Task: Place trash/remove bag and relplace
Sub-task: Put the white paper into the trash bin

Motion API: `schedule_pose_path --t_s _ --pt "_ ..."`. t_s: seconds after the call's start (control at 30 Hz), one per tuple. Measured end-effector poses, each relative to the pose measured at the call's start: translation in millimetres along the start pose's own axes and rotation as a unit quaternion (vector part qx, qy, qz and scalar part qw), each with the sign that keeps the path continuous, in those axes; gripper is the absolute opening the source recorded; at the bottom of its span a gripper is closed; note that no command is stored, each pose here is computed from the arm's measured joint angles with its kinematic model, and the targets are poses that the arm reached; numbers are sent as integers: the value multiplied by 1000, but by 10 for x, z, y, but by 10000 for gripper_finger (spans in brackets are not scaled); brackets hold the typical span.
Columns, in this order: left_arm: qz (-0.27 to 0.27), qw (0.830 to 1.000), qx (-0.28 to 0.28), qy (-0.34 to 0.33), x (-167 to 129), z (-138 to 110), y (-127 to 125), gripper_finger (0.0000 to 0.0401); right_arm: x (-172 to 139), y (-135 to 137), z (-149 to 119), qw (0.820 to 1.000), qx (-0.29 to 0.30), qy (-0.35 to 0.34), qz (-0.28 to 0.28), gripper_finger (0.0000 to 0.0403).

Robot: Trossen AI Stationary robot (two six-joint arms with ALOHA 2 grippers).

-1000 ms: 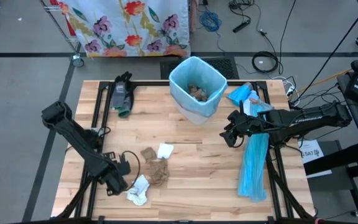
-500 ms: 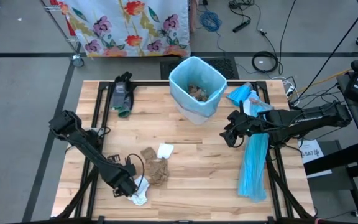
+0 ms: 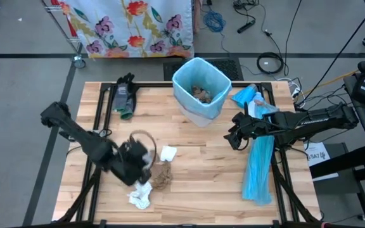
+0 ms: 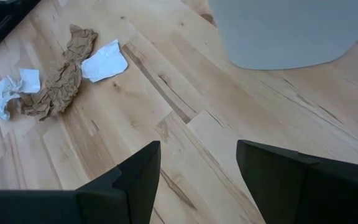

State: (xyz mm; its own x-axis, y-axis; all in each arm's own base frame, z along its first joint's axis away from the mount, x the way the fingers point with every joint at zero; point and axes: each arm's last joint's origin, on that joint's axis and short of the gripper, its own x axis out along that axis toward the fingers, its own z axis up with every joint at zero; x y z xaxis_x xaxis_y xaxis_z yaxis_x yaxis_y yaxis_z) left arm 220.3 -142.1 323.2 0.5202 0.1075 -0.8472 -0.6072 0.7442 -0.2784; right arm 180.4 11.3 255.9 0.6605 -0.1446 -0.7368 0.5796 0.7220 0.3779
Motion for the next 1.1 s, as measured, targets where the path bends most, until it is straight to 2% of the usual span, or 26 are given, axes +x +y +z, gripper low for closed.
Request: schedule_pose_path --t_s 0.1,0.23,0.4,0.47,0.63,0.83,1.1 --pt "-16 995 -28 -93 -254 370 27 2 0 0 0 1000 0 0 0 203" --pt "-25 983 -38 -180 -444 847 74 1 1 0 0 1000 0 0 0 203" --pt "-44 963 -21 -266 -437 1390 106 1 1 0 0 1000 0 0 0 203" --pt "-51 955 -30 -290 -405 1580 145 1 0 0 0 1000 0 0 0 203" --pt "-65 941 -53 -329 -310 1997 294 0 0 0 0 1000 0 0 0 203" --pt "-99 935 -66 -335 -5 2433 474 0 1 0 0 1000 0 0 0 203" --pt "-133 935 -76 -319 326 2765 731 0 0 0 0 1000 0 0 0 203"
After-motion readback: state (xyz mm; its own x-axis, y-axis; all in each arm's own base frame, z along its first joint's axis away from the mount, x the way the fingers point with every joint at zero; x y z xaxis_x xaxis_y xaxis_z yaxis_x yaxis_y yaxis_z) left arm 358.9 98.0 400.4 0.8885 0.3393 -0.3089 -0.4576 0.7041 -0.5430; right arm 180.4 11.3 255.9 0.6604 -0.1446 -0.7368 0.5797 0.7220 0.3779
